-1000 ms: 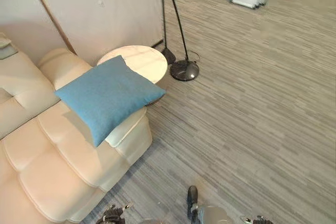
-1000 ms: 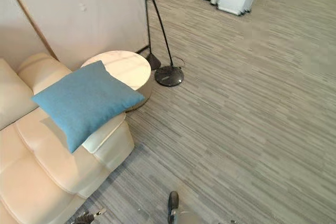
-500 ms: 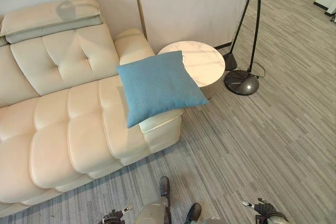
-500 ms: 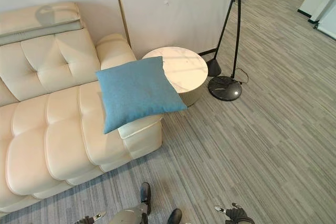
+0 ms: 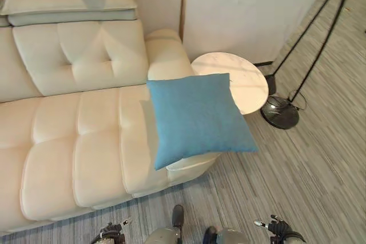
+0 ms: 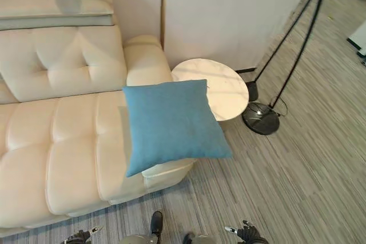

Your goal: Pick up all the scattered cushions and arrange them neatly on the sofa.

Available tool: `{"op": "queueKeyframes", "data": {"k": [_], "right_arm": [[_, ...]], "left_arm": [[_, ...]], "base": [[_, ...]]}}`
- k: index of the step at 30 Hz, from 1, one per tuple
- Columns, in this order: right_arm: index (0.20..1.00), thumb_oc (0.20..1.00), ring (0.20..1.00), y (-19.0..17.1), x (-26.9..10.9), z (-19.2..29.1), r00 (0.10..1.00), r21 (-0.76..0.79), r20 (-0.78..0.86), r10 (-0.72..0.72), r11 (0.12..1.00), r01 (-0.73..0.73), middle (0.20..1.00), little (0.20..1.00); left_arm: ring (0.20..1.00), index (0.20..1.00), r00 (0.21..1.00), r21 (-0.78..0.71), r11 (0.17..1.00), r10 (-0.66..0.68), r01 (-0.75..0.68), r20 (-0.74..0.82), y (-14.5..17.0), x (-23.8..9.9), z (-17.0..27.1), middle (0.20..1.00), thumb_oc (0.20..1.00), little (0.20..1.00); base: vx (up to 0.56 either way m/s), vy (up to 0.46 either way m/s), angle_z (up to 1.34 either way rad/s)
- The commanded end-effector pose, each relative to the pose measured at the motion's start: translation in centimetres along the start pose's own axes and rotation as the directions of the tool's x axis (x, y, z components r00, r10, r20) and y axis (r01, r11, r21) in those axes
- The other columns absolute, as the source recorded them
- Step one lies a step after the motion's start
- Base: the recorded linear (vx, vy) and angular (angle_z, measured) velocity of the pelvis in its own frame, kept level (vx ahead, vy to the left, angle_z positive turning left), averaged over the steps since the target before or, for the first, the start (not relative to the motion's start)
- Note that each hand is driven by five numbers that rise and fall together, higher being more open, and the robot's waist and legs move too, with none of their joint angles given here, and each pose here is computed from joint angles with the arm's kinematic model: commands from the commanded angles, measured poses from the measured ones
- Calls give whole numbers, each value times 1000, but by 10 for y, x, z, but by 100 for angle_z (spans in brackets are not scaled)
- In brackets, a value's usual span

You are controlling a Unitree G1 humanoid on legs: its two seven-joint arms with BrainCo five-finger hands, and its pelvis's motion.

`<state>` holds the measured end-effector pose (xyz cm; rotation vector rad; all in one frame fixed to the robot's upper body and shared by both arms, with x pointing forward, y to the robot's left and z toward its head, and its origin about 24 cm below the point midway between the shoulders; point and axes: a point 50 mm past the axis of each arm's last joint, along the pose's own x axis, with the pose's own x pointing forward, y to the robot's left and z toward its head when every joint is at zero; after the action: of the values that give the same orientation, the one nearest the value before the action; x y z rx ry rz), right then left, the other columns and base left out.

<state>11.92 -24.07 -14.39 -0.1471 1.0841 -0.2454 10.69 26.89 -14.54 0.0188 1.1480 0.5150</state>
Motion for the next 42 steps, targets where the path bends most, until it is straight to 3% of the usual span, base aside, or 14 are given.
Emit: {"op": "queueKeyframes", "data": {"k": [1,9,13,16,17,20,25,29,36,37,39,42], "right_arm": [[1000,1000,1000,-8,1,6,999,2,17,-28,1000,28,1000,1000],[1000,1000,1000,-27,-1,-24,984,112,-111,-138,982,150,1000,1000],[1000,1000,1000,-63,-3,-24,960,133,-143,-242,956,261,1000,1000],[1000,1000,1000,-121,-7,29,928,121,9,-374,921,370,1000,1000],[1000,1000,1000,-121,-7,30,927,121,9,-374,921,370,1000,1000],[1000,1000,1000,-164,-22,83,865,143,163,-475,879,456,1000,1000],[1000,1000,1000,-175,-39,148,801,129,349,-486,872,473,1000,1000],[1000,1000,1000,-149,-41,187,791,86,456,-408,905,417,1000,1000],[1000,1000,1000,-54,-60,283,722,-18,671,-169,970,244,1000,1000],[1000,1000,1000,-54,-60,284,721,-18,672,-169,970,243,1000,1000],[1000,1000,1000,-11,-89,337,643,-41,760,-94,981,191,1000,1000],[1000,1000,1000,28,-111,366,603,-47,797,-38,991,124,1000,1000]], "left_arm": [[1000,1000,999,90,996,7,-11,46,4,0,6,1000,1000,1000],[1000,1000,999,11,1000,21,-22,36,3,1,7,1000,1000,1000],[1000,1000,1000,-80,997,12,-12,-2,3,1,1,1000,1000,1000],[1000,1000,997,-107,994,2,7,80,1,2,33,1000,1000,1000],[1000,1000,997,-108,994,1,7,81,1,2,33,1000,1000,1000],[1000,1000,967,-162,984,-26,69,252,-14,-4,96,1000,1000,1000],[1000,1000,918,-241,963,-16,121,397,-11,-17,153,1000,1000,1000],[1000,1000,877,-260,949,-33,178,480,-19,-32,190,1000,1000,1000],[1000,1000,803,-198,949,-86,247,590,-50,-65,257,1000,1000,1000],[1000,1000,802,-198,948,-86,248,591,-50,-66,257,1000,1000,1000],[1000,1000,743,-159,947,-108,278,660,-67,-96,300,1000,1000,1000],[1000,1000,702,-119,947,-133,298,699,-82,-120,325,1000,1000,1000]], "base": [[148,-72,107],[116,-153,38],[208,-332,15],[116,-333,0],[73,-260,16],[-16,-166,20],[20,-74,55],[50,13,1],[-89,91,-3],[-234,76,0],[-236,53,-3],[-120,21,-8]]}}
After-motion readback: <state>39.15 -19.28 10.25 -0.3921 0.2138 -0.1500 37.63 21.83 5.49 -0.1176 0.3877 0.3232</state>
